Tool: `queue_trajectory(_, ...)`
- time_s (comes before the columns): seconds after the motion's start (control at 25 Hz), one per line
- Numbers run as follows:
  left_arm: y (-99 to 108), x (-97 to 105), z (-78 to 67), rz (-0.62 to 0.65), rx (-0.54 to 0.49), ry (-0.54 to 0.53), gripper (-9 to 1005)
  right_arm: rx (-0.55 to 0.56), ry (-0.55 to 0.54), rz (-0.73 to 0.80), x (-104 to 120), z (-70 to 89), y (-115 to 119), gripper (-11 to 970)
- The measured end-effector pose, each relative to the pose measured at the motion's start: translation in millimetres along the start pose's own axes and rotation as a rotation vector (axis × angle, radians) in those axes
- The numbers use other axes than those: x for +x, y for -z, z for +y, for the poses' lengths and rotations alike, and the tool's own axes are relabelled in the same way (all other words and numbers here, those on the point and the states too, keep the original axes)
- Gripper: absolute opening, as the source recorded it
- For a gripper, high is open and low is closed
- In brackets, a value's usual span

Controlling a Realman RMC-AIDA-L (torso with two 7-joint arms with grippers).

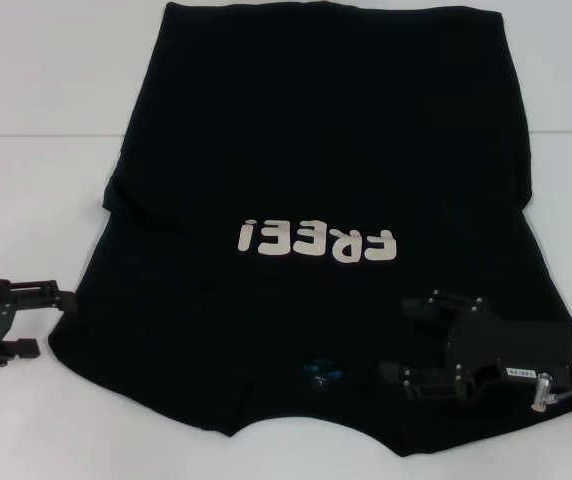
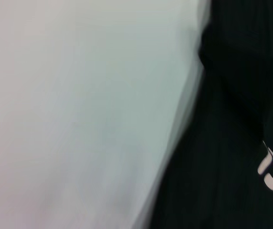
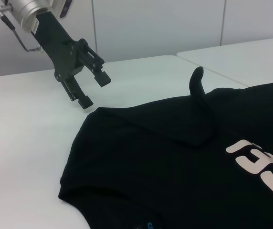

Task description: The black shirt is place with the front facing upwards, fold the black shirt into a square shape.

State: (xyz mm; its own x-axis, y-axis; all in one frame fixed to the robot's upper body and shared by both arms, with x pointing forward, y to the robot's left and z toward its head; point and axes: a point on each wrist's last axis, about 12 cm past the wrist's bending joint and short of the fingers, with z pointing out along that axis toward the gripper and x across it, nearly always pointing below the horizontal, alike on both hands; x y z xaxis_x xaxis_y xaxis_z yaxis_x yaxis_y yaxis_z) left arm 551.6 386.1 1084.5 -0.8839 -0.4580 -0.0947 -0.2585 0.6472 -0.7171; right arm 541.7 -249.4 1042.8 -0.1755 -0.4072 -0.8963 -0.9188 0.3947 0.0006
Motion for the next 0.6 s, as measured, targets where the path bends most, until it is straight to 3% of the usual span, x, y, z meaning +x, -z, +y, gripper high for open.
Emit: queue_trajectory(0.6, -8.5, 2.9, 3.8, -0.009, 0.007, 0.048, 921, 0.003, -0.002, -0.004, -1.4, -1.2, 0.2, 927)
